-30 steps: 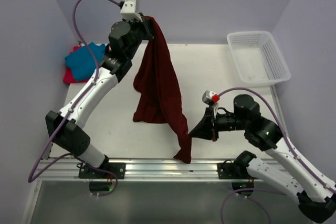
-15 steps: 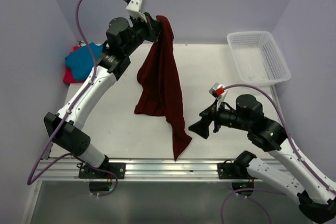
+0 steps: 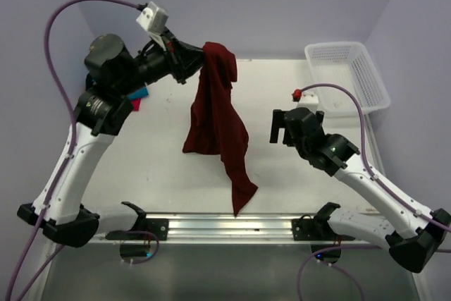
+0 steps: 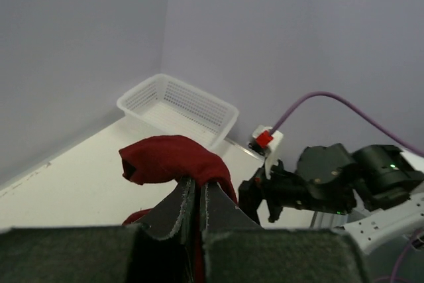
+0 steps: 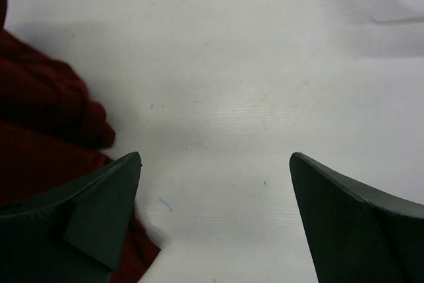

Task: Fold and stack the t-shirts
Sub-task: Flatten out the tshirt

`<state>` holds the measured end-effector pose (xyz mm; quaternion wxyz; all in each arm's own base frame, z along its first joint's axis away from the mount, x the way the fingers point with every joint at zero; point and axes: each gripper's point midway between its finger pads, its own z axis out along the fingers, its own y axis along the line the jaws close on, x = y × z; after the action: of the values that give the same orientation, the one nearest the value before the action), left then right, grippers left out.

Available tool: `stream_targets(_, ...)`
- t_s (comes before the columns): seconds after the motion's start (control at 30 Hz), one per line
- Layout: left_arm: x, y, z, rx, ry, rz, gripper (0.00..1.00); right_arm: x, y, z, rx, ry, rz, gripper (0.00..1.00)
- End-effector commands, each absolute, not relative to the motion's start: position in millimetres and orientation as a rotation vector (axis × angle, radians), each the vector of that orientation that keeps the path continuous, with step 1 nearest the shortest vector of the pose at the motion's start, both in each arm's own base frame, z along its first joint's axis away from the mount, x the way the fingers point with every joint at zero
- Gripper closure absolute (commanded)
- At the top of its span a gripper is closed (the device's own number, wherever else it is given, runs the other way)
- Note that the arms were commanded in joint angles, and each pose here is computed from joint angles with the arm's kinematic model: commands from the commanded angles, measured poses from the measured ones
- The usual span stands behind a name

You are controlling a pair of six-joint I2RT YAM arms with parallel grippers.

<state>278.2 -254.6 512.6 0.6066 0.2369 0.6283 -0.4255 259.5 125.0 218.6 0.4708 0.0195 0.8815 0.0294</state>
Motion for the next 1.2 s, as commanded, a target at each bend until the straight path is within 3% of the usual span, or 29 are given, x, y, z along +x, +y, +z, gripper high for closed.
stream_targets(0.0,217,-240,551,0.602,1.373,-1.082,1.00,274,109,236,0.236,2.051,0.005,0.01)
stream_targets(0.17,175,-223,550,0.602,1.454,-1.138,1.00,286,114,228,0.262,2.058,-0.028,0.01)
stream_targets(0.4,155,-185,460,0.419,1.787,-1.026,1.00,299,164,210,0.111,2.135,0.159,0.01)
stream_targets(0.57,171,-164,432,0.298,1.872,-0.867,1.00,297,183,205,0.052,2.165,0.255,0.01)
stream_targets(0.7,223,-157,423,0.207,1.879,-0.680,1.00,287,174,220,0.055,2.125,0.285,0.01)
stream_targets(0.97,334,-269,373,0.470,1.972,-0.843,1.00,249,122,273,0.131,1.962,0.293,0.01)
stream_targets(1.0,345,-300,345,0.564,2.027,-0.894,1.00,245,117,278,0.132,1.944,0.292,0.01)
stream_targets(1.03,351,-316,368,0.609,1.963,-0.920,1.00,241,110,285,0.149,1.921,0.291,0.01)
stream_targets(1.1,344,-365,337,0.797,2.017,-0.944,1.00,230,97,296,0.157,1.883,0.294,0.01)
stream_targets(1.13,339,-379,373,0.839,1.918,-0.935,1.00,227,93,299,0.164,1.871,0.289,0.01)
stream_targets(1.17,325,-389,366,0.903,1.943,-0.917,1.00,224,88,300,0.162,1.868,0.273,0.01)
